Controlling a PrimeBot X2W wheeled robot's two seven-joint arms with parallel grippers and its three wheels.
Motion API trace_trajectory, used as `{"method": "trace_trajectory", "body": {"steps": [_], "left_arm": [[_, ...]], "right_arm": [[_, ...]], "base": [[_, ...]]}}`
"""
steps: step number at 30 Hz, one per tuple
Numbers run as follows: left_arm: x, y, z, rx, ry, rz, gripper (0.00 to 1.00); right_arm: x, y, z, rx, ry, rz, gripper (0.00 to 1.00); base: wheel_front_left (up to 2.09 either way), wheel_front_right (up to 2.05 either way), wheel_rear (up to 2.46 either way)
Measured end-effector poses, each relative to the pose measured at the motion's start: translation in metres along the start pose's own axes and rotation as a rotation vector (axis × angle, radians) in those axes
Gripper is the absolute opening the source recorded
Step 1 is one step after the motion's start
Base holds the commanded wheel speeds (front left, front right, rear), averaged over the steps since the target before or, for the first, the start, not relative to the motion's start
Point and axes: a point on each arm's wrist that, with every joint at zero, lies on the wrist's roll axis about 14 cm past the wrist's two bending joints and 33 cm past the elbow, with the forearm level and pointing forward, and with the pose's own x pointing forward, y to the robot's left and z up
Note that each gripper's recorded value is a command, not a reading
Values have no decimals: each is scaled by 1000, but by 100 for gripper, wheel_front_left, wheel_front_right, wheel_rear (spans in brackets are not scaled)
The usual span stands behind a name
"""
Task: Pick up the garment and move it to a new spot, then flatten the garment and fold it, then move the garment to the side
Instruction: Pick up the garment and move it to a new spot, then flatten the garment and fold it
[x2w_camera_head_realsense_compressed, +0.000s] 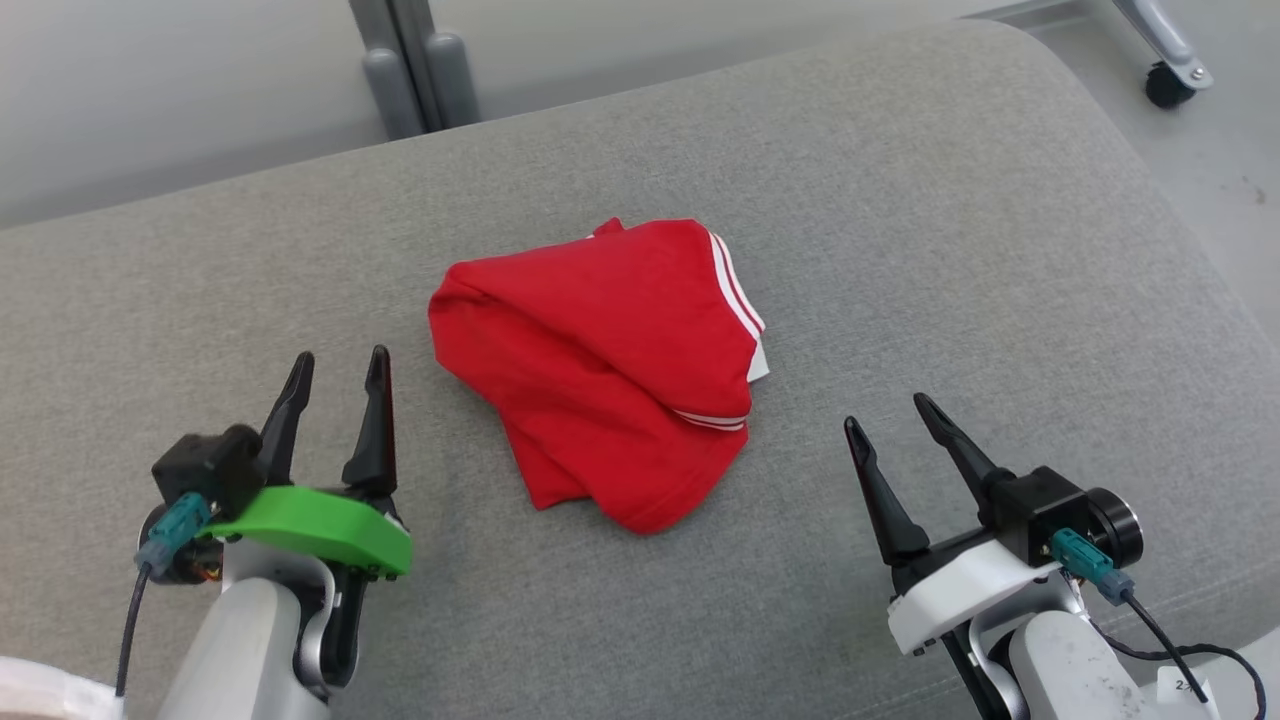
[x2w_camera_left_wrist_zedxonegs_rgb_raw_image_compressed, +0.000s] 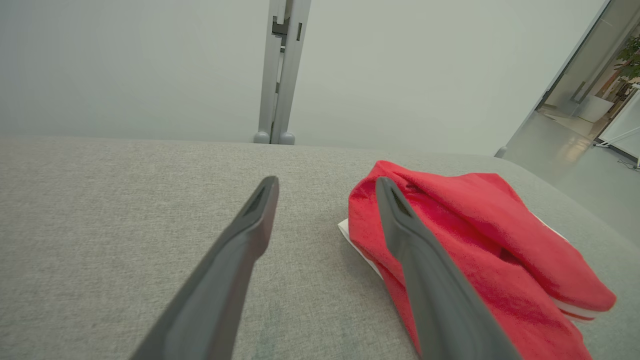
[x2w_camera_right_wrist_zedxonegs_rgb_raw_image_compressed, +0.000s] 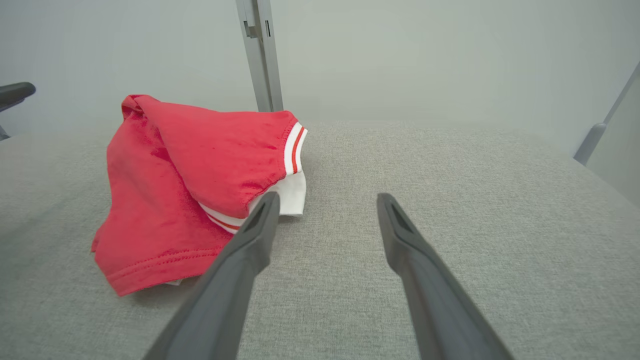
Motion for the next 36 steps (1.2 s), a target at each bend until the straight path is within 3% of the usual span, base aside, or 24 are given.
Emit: {"method": "trace_trajectory", "body": {"steps": [8,12,22,30,36], "left_arm": [[-57,40,-5,38,9,163,100],[-82,49,0,82,-4,210,100],[-144,59,-16,73,18,335,100],[-155,57,-20,64,24,352,100],[-146,55,-20,50,20,340,100]], "right_arm": [[1,21,-1,11,1,59,100],[-2,28,1,13,-3,79,100],[-16,34,-8,24,23,90,100],[-14,37,-17,19,52,98,100],[13,33,-14,-2,45,99,100]], "base": [[0,0,0],[0,0,0],[0,0,0],[0,0,0],[0,0,0]]}}
